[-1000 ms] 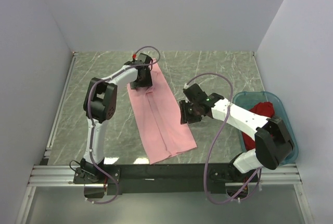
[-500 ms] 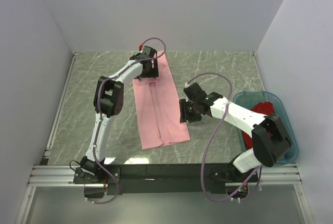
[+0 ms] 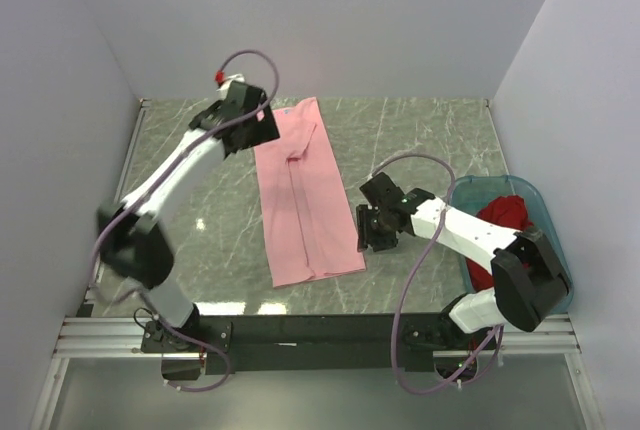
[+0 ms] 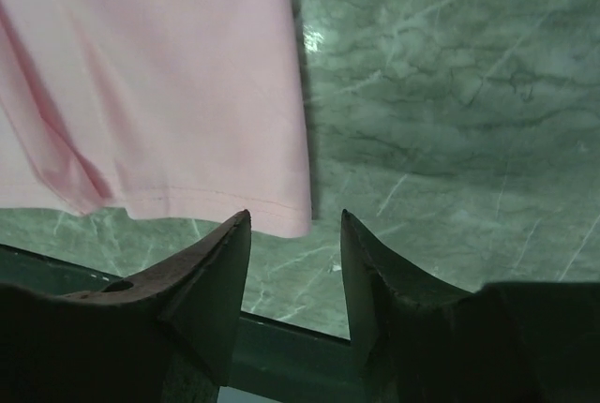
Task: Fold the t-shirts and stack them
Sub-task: Fold the tshirt
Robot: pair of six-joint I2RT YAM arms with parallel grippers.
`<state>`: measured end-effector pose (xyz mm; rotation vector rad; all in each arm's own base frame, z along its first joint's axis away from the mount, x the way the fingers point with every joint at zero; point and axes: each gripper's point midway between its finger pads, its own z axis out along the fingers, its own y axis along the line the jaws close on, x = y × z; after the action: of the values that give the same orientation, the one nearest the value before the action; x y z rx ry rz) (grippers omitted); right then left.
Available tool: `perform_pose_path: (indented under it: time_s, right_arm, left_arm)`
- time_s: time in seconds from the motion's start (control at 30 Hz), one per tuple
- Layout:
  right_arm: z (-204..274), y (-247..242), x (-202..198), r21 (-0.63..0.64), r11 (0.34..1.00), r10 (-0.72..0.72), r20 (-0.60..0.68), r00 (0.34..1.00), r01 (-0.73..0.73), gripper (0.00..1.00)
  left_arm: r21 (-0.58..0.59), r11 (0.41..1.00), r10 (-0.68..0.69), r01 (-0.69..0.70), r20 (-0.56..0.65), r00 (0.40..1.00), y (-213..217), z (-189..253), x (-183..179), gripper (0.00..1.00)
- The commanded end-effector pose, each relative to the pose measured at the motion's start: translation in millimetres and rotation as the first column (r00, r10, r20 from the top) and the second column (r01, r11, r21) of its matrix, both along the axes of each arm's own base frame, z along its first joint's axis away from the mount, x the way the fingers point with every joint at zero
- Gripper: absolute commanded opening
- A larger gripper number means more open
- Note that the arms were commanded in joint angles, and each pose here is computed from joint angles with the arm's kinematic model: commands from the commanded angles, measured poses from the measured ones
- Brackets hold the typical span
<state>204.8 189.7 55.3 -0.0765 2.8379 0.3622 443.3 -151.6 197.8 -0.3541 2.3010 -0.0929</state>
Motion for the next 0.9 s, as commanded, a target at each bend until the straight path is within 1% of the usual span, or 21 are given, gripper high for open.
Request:
perform_pose_path:
  time_s: [0.0, 0.03, 0.07, 0.1, 0.13, 0.17, 0.2, 0.27, 0.3, 0.37, 0.4, 0.53, 0.57, 0.77, 0.87]
  right_arm:
    - [1, 0, -4, 0.013, 0.999, -0.033, -0.004, 0.999, 0.033, 0.5]
    - [-1, 1, -5, 0.009, 0.999, -0.031, -0.01, 0.999, 0.032, 0.5]
    - [-6, 1, -8, 0.002, 0.999, -0.033, -0.023, 0.999, 0.033, 0.5]
    - [-8, 2, -10, 0.001, 1.0, -0.028, -0.032, 0.999, 0.028, 0.49]
    - [-13, 2, -12, -0.006, 0.999, -0.032, -0.044, 0.998, 0.032, 0.48]
    - [-15, 3, -12, -0.004, 0.999, -0.032, -0.046, 0.998, 0.031, 0.48]
    - [-17, 3, -13, -0.005, 1.0, -0.031, -0.049, 0.998, 0.031, 0.47]
    - [-22, 8, -14, 0.009, 1.0, -0.014, -0.064, 0.998, 0.015, 0.47]
    - [-22, 9, -14, 0.01, 1.0, -0.008, -0.065, 0.998, 0.009, 0.47]
    - [-24, 12, -12, 0.007, 1.0, 0.004, -0.075, 0.997, -0.003, 0.46]
    - [-25, 13, -12, 0.004, 1.0, 0.003, -0.079, 0.997, -0.003, 0.46]
    - [-35, 15, -14, -0.024, 1.0, 0.005, -0.123, 0.992, -0.008, 0.46]
    - [-36, 15, -15, -0.023, 1.0, 0.006, -0.13, 0.992, -0.01, 0.45]
    - [-49, 15, -24, -0.041, 0.999, 0.018, -0.187, 0.982, -0.026, 0.43]
    - [-51, 18, -29, -0.05, 0.998, 0.037, -0.202, 0.979, -0.048, 0.38]
  left_arm:
    - [-0.001, 0.997, 0.078, -0.079, -0.093, 0.993, 19, -23, -74, 1.0]
    - [-0.01, 0.997, 0.08, -0.082, -0.12, 0.99, 21, -30, -90, 0.99]
    - [-0.037, 0.996, 0.073, -0.079, -0.122, 0.99, 24, -27, -110, 0.99]
    - [-0.032, 0.996, 0.08, -0.087, -0.196, 0.977, 28, -55, -136, 0.99]
    - [-0.08, 0.994, 0.057, -0.075, -0.204, 0.977, 26, -54, -153, 0.99]
    - [-0.088, 0.993, 0.055, -0.077, -0.232, 0.971, 26, -64, -167, 1.0]
    - [-0.084, 0.993, 0.058, -0.086, -0.29, 0.955, 27, -86, -190, 1.0]
    - [-0.129, 0.988, 0.041, -0.084, -0.309, 0.95, 24, -92, -212, 0.99]
    - [-0.132, 0.987, 0.046, -0.097, -0.345, 0.937, 23, -106, -226, 0.99]
    - [-0.177, 0.98, 0.024, -0.095, -0.367, 0.93, 17, -111, -239, 0.98]
    - [-0.182, 0.978, 0.021, -0.101, -0.394, 0.919, 16, -121, -249, 0.97]
    - [-0.218, 0.972, -0.024, -0.085, -0.452, 0.892, 2, -135, -264, 0.96]
    - [-0.217, 0.973, -0.035, -0.079, -0.477, 0.878, -1, -140, -268, 0.94]
    - [-0.197, 0.98, -0.086, -0.026, -0.535, 0.841, -17, -150, -277, 0.94]
    - [-0.184, 0.983, -0.11, 0.005, -0.567, 0.816, -26, -154, -283, 0.94]
